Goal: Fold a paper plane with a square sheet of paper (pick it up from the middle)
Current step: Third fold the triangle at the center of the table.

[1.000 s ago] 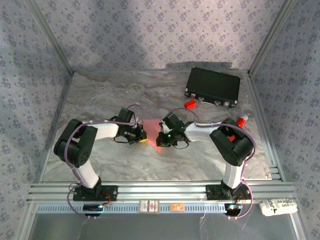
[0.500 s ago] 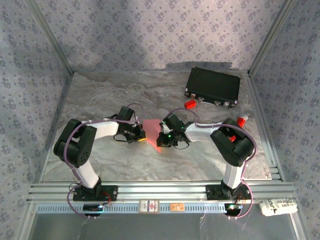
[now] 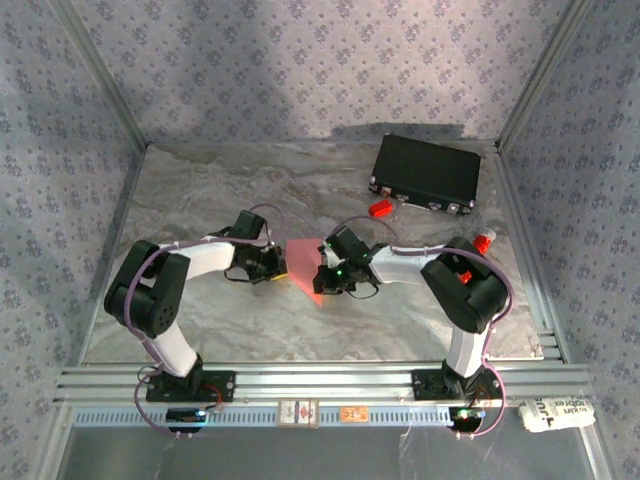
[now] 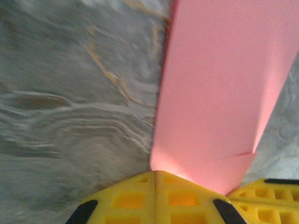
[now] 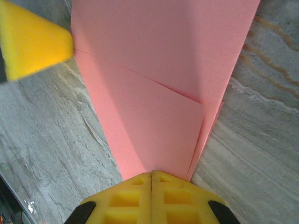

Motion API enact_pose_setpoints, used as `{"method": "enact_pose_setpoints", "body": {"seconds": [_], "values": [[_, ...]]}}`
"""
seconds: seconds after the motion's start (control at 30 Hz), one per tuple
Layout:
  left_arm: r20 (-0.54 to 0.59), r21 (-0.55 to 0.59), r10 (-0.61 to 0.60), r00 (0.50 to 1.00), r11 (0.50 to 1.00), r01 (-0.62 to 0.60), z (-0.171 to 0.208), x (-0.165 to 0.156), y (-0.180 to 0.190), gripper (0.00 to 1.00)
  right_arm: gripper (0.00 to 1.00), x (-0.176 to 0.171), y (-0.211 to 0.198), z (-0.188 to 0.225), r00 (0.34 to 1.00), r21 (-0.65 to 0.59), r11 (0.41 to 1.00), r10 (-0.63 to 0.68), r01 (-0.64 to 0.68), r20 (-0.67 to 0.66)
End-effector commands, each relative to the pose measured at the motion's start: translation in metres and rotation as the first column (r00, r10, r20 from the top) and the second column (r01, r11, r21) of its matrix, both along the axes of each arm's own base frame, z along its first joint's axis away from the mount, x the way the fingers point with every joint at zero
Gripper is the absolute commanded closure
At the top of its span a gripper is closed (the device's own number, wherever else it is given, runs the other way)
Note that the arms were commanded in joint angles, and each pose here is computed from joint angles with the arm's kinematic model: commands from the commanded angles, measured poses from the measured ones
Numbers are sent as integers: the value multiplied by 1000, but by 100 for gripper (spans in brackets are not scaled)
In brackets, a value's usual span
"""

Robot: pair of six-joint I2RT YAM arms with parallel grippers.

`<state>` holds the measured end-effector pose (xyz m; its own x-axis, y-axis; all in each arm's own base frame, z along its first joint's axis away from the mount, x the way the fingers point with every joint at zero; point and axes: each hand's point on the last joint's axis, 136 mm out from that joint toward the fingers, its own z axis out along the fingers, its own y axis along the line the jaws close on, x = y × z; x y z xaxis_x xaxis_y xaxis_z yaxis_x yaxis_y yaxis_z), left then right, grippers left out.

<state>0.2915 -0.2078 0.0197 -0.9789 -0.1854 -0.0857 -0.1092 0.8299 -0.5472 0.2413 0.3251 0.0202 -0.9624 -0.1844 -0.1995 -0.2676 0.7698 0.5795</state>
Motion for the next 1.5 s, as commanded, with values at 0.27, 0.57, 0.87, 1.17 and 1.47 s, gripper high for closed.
{"method": "enact_pose_setpoints", "body": {"seconds": [0.27, 0.57, 0.87, 1.17, 1.47], "values": [[104, -120, 6, 995, 993, 7, 37, 1, -17, 93, 100, -23, -28, -21, 996, -129, 991, 9, -21, -93], [49, -193, -118, 992, 973, 125, 15, -19, -52, 93, 98, -19, -21, -13, 997, -91, 996, 10, -17, -77], [-53, -111, -104, 993, 989, 98, -23, -36, -35, 95, 95, -6, 7, 32, 999, 77, 996, 35, -35, -2], [-60, -99, -110, 992, 990, 104, -25, -40, -32, 95, 93, -7, 32, 13, 997, 97, 994, 57, -51, -56], [-71, -77, -101, 992, 992, 95, -29, -39, -26, 96, 93, -24, 10, -5, 995, 33, 998, 52, -49, -83]]}}
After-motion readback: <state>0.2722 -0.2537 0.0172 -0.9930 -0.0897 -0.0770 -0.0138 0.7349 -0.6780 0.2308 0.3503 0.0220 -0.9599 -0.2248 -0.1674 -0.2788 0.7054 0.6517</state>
